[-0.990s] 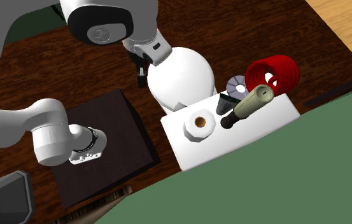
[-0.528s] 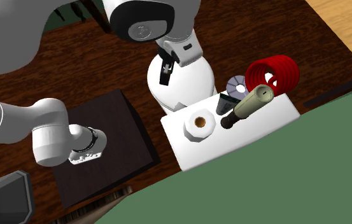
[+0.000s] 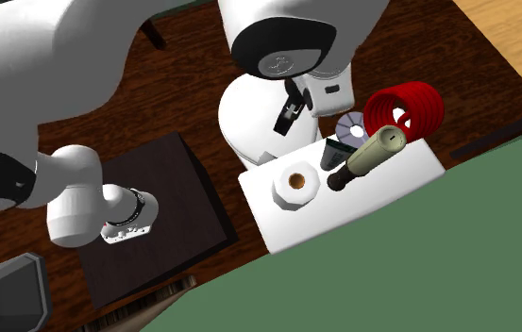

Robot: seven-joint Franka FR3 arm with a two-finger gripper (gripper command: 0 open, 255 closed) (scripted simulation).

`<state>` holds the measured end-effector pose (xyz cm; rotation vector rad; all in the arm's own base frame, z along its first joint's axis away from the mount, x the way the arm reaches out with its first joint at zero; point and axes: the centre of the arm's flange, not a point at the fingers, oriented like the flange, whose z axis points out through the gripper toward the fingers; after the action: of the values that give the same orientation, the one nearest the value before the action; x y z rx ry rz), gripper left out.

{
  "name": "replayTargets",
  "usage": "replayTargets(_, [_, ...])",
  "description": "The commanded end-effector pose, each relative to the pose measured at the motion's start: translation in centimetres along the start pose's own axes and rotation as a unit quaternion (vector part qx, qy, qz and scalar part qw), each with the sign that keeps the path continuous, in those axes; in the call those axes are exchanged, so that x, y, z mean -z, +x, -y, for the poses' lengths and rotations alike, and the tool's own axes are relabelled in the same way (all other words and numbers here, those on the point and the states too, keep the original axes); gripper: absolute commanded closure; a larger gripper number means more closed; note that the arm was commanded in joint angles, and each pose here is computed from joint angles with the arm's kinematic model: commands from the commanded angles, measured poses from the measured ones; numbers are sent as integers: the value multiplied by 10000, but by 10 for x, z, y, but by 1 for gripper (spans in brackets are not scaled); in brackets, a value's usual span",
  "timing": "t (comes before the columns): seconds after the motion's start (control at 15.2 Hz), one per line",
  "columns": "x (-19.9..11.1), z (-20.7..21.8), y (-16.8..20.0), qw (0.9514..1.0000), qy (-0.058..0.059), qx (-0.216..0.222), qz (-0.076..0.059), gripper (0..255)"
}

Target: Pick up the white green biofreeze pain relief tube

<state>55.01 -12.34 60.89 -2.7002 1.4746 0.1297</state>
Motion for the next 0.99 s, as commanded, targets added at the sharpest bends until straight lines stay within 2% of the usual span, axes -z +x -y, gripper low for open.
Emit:
replayTargets(0.0, [11,-1,25,9991,70,-412,-25,0])
replayTargets(0.13, [19,-4,49,9966,141,-807,-49,0])
replayTargets(0.33, [31,-14,84,9898,247,-1397,-85,0])
replayTargets(0.92, [-7,-15,92,9889,259,-1463,-89,0])
